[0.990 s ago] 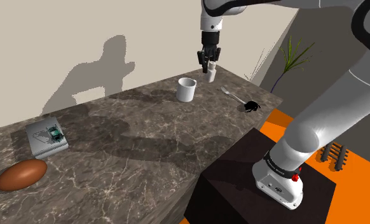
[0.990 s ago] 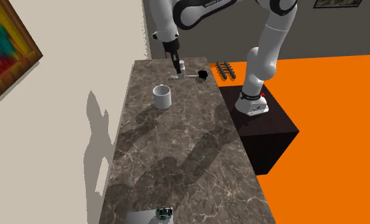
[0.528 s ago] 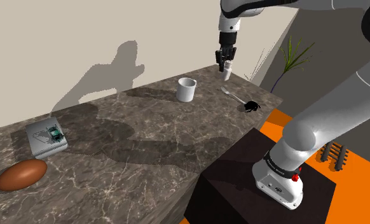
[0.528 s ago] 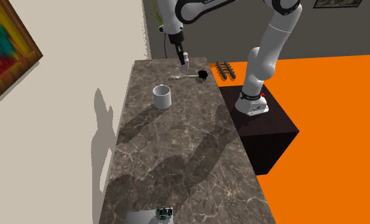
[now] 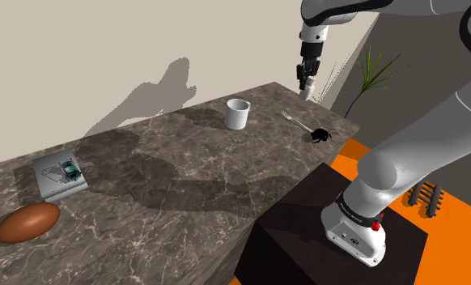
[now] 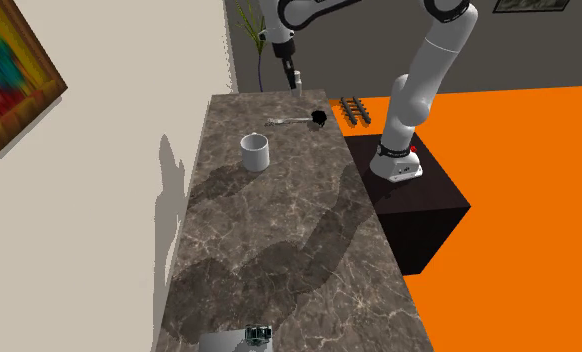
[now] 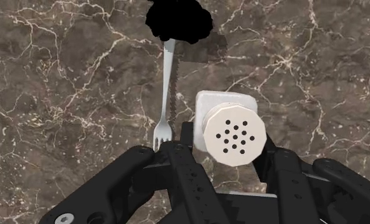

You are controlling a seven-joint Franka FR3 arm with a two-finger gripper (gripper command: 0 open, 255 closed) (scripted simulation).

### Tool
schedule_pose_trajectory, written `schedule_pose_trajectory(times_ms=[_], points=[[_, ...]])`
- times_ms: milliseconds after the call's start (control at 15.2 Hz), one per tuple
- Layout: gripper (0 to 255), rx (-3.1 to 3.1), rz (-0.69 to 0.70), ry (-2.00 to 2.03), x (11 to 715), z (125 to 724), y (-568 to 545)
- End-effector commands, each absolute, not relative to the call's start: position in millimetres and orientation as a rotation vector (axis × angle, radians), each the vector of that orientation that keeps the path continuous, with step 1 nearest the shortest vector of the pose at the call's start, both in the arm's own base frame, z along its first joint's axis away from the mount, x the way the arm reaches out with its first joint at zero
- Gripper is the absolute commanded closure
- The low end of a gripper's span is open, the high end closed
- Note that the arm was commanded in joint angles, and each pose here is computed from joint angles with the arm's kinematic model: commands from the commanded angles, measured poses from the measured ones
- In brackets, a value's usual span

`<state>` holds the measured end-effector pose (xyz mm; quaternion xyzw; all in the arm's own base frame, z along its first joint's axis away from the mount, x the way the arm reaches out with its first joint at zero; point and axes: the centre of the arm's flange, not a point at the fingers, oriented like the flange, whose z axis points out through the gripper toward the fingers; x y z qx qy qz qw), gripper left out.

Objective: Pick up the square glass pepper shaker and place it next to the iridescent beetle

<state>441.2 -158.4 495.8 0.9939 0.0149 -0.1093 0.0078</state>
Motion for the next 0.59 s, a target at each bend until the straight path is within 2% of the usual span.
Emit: schedule_pose_trajectory(times_ms=[0,528], points=[[255,3.107,-0.342,0.049,432.4,497.5,-183.5],[255,3.107,-0.342,0.049,400.4,497.8,-284.1]])
